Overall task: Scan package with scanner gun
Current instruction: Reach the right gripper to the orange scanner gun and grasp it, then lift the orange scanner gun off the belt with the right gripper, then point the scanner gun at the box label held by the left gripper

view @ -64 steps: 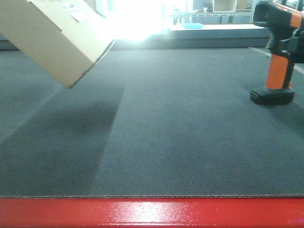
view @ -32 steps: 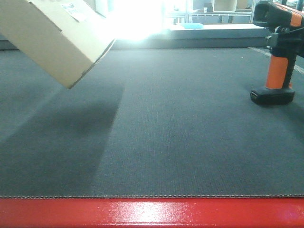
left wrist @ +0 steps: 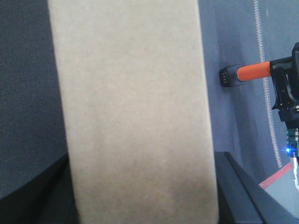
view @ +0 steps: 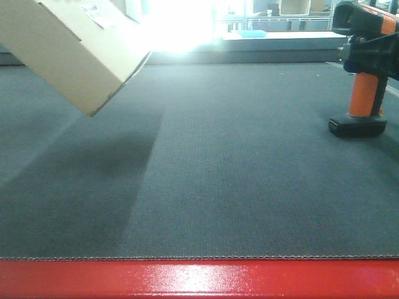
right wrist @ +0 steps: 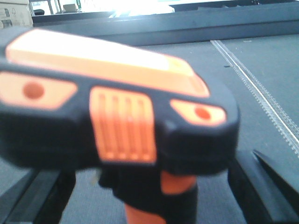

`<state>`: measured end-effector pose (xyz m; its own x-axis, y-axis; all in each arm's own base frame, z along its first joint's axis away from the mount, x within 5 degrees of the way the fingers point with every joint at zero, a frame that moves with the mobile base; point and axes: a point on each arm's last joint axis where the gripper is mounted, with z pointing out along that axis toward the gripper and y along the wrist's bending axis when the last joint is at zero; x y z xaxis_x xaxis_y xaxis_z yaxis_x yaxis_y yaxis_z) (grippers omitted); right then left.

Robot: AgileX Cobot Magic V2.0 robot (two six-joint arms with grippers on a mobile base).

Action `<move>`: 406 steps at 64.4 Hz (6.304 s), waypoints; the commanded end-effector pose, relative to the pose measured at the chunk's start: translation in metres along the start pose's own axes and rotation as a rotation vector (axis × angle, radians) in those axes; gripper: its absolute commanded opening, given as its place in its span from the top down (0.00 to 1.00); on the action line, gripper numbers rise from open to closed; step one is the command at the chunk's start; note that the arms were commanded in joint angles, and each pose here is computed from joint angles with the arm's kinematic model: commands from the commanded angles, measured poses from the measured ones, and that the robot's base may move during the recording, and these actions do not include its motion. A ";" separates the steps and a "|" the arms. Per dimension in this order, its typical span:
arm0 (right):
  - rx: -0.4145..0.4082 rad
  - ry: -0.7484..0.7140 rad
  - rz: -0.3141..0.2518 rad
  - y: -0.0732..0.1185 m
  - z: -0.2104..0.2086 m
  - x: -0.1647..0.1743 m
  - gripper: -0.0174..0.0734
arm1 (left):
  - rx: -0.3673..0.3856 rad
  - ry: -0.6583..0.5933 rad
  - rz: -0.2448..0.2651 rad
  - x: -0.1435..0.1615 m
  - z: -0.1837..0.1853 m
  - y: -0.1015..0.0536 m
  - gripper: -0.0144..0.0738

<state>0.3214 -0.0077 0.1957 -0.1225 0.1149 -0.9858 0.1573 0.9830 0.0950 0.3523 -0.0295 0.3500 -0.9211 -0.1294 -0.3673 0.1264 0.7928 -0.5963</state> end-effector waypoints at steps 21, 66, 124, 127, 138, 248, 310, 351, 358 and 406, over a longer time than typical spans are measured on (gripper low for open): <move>0.006 -0.021 0.002 0.001 0.011 0.002 0.22 | 0.017 -0.008 0.004 0.000 -0.001 -0.002 0.96; 0.002 -0.093 0.013 0.001 0.004 -0.017 0.98 | 0.011 -0.007 0.006 0.000 -0.001 -0.002 0.96; -0.129 -0.092 -0.610 0.029 -0.017 -0.160 0.98 | -0.013 -0.001 0.015 0.001 -0.001 0.000 0.96; -0.129 -0.100 -0.620 0.030 -0.017 -0.163 0.98 | -0.016 -0.001 0.016 0.001 -0.001 0.001 0.96; -0.126 -0.129 -0.649 0.031 -0.017 -0.168 0.98 | -0.036 0.004 0.024 0.001 -0.001 0.002 0.96; -0.138 -0.124 -0.542 0.046 -0.008 -0.159 0.98 | -0.012 0.055 0.093 0.009 0.016 -0.022 0.96; -0.106 0.043 -0.573 0.020 0.021 -0.126 0.98 | 0.003 0.053 0.087 0.009 0.016 -0.024 0.96; -0.193 -0.042 -0.593 0.061 0.018 -0.128 0.98 | 0.009 0.052 0.085 0.009 0.016 -0.024 0.96; -0.213 -0.042 -0.596 0.068 0.016 -0.127 0.98 | 0.009 0.052 0.085 0.009 0.016 -0.024 0.96; -0.227 -0.053 -0.562 0.075 0.011 -0.130 0.98 | 0.040 0.044 0.063 0.008 0.015 -0.027 0.96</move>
<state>0.3620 0.0522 0.3095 -0.1560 -0.4619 -0.8731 -0.1988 0.8805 -0.4303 0.3486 -0.0579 0.3481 -0.9289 -0.0424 -0.3678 0.1928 0.7926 -0.5784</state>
